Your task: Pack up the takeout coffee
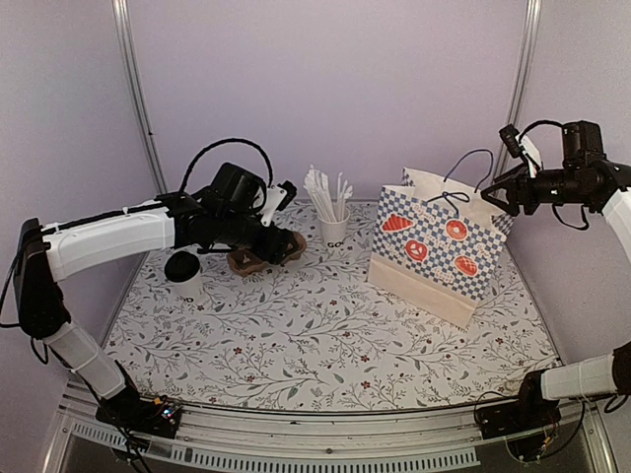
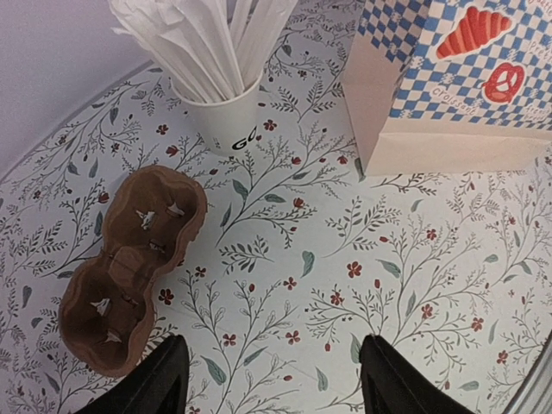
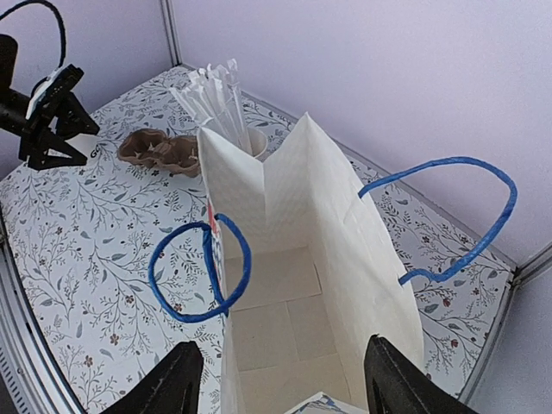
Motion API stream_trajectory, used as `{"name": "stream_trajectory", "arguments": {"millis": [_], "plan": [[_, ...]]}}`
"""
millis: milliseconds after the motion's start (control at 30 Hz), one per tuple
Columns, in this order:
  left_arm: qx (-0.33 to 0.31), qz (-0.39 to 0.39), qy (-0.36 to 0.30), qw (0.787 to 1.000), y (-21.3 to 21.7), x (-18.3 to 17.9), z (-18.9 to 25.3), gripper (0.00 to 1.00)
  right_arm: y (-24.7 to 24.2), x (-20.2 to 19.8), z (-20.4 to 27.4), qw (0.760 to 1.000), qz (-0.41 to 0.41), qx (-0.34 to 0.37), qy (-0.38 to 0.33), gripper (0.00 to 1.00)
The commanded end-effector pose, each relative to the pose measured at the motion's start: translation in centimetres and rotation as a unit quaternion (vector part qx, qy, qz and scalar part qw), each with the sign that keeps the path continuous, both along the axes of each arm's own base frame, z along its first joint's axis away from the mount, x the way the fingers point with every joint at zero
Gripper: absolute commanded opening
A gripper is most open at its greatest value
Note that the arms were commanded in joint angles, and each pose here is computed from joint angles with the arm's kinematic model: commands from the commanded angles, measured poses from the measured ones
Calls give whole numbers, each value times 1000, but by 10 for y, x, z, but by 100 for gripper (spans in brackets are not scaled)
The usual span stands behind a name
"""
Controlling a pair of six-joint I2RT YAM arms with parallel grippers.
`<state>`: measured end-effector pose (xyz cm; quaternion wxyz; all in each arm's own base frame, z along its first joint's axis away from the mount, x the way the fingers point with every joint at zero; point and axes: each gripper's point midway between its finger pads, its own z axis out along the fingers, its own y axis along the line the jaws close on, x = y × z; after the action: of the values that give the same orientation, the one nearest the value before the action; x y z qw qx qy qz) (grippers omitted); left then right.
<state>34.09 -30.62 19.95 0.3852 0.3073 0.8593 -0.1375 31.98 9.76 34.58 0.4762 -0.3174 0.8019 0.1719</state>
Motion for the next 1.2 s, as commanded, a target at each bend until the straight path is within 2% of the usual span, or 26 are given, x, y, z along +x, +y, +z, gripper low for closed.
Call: {"name": "stream_trajectory", "arguments": {"millis": [0, 167, 400, 567, 700, 800, 933, 1167], "plan": [[-14, 4, -6, 1000, 1, 4, 13, 70, 21, -25, -18, 998, 58, -10, 23, 67], [-13, 8, -4, 1000, 3, 6, 11, 70, 47, -24, -36, 994, 93, -38, 40, 67], [-12, 13, -3, 1000, 6, 9, 10, 70, 62, 7, -70, 989, 78, -95, 77, 66], [-13, 13, -3, 1000, 6, 9, 10, 70, 83, 5, -77, 985, 113, -104, 84, 50], [-12, 12, -3, 1000, 7, 10, 10, 70, 97, -11, -77, 978, 156, -109, 79, 27], [-12, 12, -1, 1000, 7, 10, 8, 70, 106, -29, -74, 972, 192, -111, 75, 13], [-6, 12, -1, 1000, 9, 12, 6, 70, 113, -57, -69, 961, 245, -105, 73, 9], [6, 21, 4, 1000, 22, 24, -1, 70, 117, -86, -64, 947, 299, -97, 62, 8]]}}
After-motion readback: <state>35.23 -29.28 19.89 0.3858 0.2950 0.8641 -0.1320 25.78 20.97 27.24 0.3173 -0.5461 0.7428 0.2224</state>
